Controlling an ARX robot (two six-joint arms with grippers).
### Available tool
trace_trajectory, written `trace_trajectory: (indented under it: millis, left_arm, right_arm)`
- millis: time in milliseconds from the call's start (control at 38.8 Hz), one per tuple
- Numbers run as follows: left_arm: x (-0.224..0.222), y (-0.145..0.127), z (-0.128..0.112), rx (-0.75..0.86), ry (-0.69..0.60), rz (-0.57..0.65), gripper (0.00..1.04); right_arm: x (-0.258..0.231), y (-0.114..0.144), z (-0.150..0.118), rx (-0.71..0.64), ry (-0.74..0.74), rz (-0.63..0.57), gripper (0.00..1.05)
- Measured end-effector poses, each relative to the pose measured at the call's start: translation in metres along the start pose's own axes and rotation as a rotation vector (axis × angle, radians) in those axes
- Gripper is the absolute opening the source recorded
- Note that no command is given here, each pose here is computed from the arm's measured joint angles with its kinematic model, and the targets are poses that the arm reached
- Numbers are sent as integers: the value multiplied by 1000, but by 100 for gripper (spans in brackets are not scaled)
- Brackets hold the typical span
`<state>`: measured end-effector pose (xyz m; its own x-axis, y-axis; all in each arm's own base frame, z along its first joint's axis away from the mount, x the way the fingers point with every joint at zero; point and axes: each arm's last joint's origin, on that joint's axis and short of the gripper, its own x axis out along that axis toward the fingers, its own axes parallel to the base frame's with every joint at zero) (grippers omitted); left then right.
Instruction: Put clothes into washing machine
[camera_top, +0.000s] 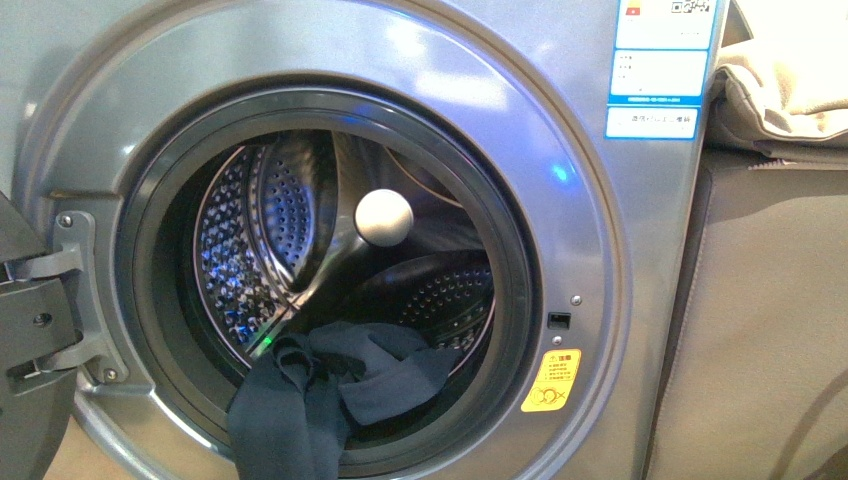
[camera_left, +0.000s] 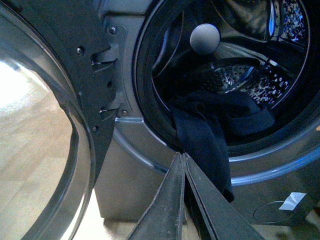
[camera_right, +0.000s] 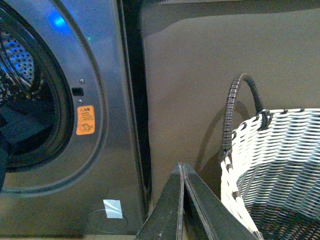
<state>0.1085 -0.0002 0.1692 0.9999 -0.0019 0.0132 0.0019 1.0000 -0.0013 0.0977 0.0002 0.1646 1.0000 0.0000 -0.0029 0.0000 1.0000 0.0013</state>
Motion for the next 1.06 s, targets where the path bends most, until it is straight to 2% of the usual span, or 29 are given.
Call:
trace_trajectory:
  millis: [129, 206, 387, 515, 696, 747, 1056]
  left_arm:
    - [-8, 0, -5, 0, 34, 0, 4]
    - [-11, 0, -3, 0, 8, 0, 4]
    - [-11, 0, -3, 0, 8, 0, 33]
    - [-11, 0, -3, 0, 9, 0, 64]
    - [-11, 0, -3, 0, 9, 0, 94]
    - [-11, 0, -3, 0, 9, 0, 100]
    - [-11, 0, -3, 0, 9, 0, 98]
  right_arm:
    - [0, 0, 0, 0, 0, 0, 2]
    - [0, 0, 0, -1, 0, 0, 12]
    - [0, 0, 0, -1, 0, 0, 42]
    - [0, 0, 0, -1, 0, 0, 72]
    - [0, 0, 0, 0, 0, 0, 99]
    - [0, 0, 0, 0, 0, 0, 97]
    - [0, 0, 0, 0, 0, 0, 97]
